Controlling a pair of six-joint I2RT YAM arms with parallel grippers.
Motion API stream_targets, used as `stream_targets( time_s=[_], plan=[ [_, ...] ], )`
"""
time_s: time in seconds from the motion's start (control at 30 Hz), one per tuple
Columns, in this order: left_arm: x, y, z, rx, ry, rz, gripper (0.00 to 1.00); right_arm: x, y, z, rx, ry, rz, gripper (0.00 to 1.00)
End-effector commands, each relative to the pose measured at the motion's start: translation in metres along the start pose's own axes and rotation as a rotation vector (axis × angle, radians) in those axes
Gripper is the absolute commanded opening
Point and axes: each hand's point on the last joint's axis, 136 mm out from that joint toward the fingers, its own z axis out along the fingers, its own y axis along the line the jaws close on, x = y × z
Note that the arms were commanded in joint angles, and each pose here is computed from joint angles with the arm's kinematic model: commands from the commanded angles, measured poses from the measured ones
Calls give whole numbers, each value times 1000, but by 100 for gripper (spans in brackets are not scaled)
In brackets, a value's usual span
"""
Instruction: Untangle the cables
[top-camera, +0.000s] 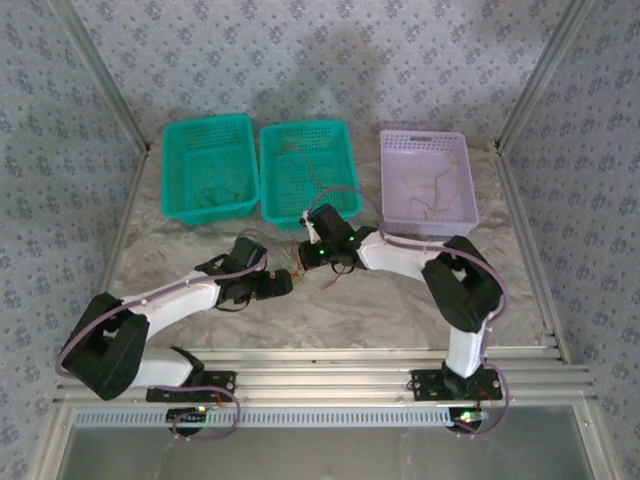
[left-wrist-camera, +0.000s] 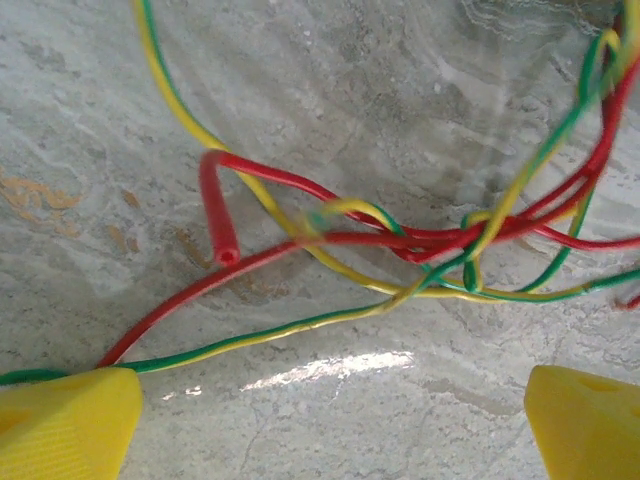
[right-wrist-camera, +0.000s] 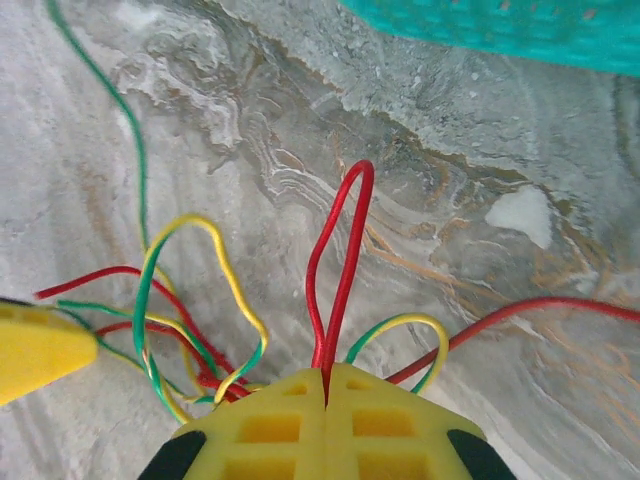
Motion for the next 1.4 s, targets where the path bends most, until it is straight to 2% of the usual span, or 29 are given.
stream_targets(
  time_s=[0.0, 0.3, 0.57, 0.63, 0.73, 0.9, 1.17, 1.37],
  plan=[
    [-2, 1, 2, -5, 11, 2, 99, -6, 7, -30, -5, -43, -47, 0],
    [-1, 2, 5, -13, 16, 5, 99, -20, 17, -89, -33, -169, -105, 0],
    [1, 2, 9, -7, 26, 2, 95, -33, 20, -127, -83, -260, -112, 0],
    [2, 2, 11, -5, 31, 1, 91, -34, 20, -135, -93, -272, -105, 0],
    [3, 1, 13, 2, 35, 3, 78, -36, 19, -146, -106, -293, -94, 0],
    [4, 2, 14, -3, 38, 7, 65, -42, 10, -174, -93, -347, -82, 0],
    [5, 3, 18, -1, 46, 7, 62, -44, 0, -214, -91, -412, -59, 0],
    [5, 1, 18, 9, 48, 5, 59, -46, 2, -229, -122, -440, -45, 0]
  ],
)
